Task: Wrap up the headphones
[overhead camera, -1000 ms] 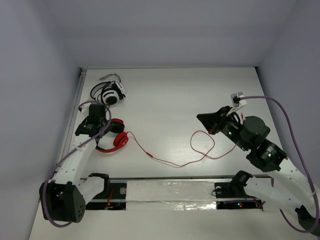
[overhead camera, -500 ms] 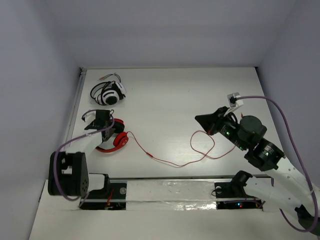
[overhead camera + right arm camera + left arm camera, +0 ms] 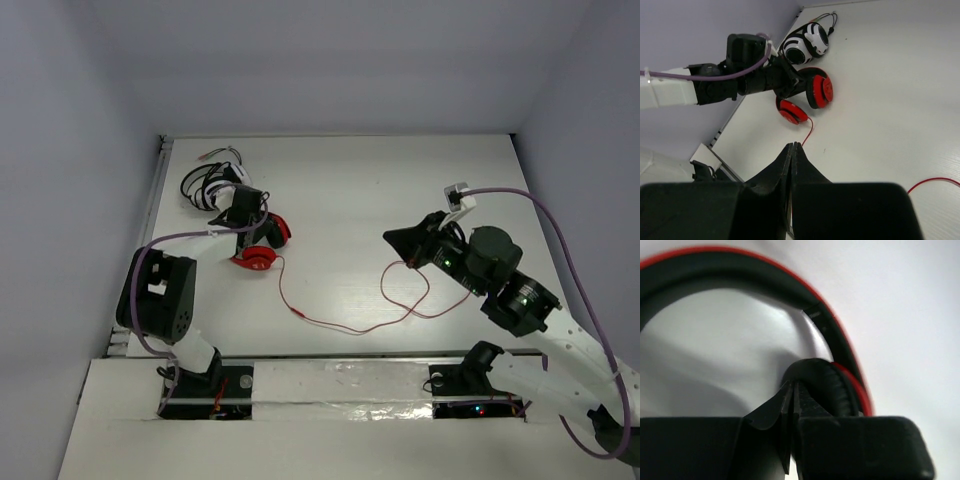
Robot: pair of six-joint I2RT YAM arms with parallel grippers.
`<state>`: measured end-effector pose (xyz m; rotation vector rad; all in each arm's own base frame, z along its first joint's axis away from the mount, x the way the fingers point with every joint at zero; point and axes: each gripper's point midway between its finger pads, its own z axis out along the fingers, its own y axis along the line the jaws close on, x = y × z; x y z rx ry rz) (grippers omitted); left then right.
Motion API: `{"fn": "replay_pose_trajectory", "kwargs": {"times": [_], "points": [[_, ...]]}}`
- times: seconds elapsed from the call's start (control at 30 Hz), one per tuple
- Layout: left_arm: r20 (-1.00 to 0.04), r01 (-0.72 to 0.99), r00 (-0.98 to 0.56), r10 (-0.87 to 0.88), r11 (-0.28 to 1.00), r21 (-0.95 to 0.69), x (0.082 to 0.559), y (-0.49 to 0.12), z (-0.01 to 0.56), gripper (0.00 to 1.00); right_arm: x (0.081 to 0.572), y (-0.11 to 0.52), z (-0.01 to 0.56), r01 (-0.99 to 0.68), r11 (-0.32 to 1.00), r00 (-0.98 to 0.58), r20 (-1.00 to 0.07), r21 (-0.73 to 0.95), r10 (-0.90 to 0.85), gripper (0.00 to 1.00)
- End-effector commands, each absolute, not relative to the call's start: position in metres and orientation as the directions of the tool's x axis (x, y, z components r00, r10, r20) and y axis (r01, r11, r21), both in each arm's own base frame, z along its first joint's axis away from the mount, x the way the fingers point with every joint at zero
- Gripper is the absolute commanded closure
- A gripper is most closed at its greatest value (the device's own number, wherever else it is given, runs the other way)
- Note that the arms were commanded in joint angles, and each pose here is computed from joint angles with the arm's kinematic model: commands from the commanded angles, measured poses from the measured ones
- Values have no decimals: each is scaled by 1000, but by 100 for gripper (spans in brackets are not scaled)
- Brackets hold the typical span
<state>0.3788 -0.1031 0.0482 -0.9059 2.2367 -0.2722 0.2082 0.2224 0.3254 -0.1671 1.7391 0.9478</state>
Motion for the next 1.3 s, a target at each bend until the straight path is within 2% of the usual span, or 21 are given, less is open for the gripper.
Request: {"fn": "replay_pose_trajectory", "kwargs": {"times": [0.0, 0.1, 0.13, 0.23, 0.3, 0.4, 0.43, 0.5, 0.57, 0.73, 0.87, 1.0, 1.1, 1.17, 1.27], "points": [[-545, -494, -440, -714, 699, -517, 405, -113, 90, 100, 206, 229, 335, -577, 644, -370, -864, 502, 342, 100], [-589, -518, -449, -672, 733, -441, 387, -95, 95, 87, 205, 228, 336, -582, 640, -369, -864, 501, 342, 100], [-618, -516, -457, -640, 757, -401, 382, -85, 98, 76, 204, 228, 337, -584, 638, -367, -864, 502, 343, 100], [-696, -553, -417, -585, 771, -317, 364, -49, 121, 61, 203, 229, 341, -593, 629, -362, -865, 502, 348, 100], [-742, -558, -406, -533, 788, -260, 354, -29, 141, 60, 202, 230, 342, -600, 620, -366, -862, 506, 350, 100], [-732, -550, -446, -514, 803, -229, 347, -8, 146, 56, 202, 230, 344, -601, 614, -362, -859, 512, 362, 100], [-731, -556, -448, -515, 801, -223, 347, 2, 144, 46, 201, 230, 346, -604, 610, -360, -858, 513, 366, 100], [-718, -533, -496, -489, 824, -193, 346, 10, 132, 41, 200, 229, 347, -604, 606, -359, -856, 517, 372, 100], [-716, -515, -515, -470, 838, -180, 351, 19, 124, 40, 199, 228, 349, -605, 604, -358, -855, 518, 375, 100], [-634, -360, -683, -361, 923, -138, 372, -3, 87, 41, 198, 227, 349, -602, 606, -361, -854, 520, 374, 100], [-634, -295, -717, -290, 950, -101, 387, -4, 75, 41, 199, 228, 349, -600, 604, -366, -851, 525, 376, 100], [-613, -292, -734, -293, 951, -104, 395, -7, 65, 43, 198, 227, 350, -601, 603, -363, -851, 525, 380, 100], [-580, -311, -751, -314, 944, -108, 392, -8, 54, 57, 199, 228, 350, -599, 604, -366, -850, 526, 379, 100], [-555, -322, -764, -329, 940, -115, 385, -10, 48, 71, 200, 229, 349, -598, 605, -367, -850, 526, 377, 100], [-522, -339, -787, -329, 937, -80, 364, -20, 39, 81, 201, 231, 347, -597, 606, -369, -850, 526, 375, 100]]}}
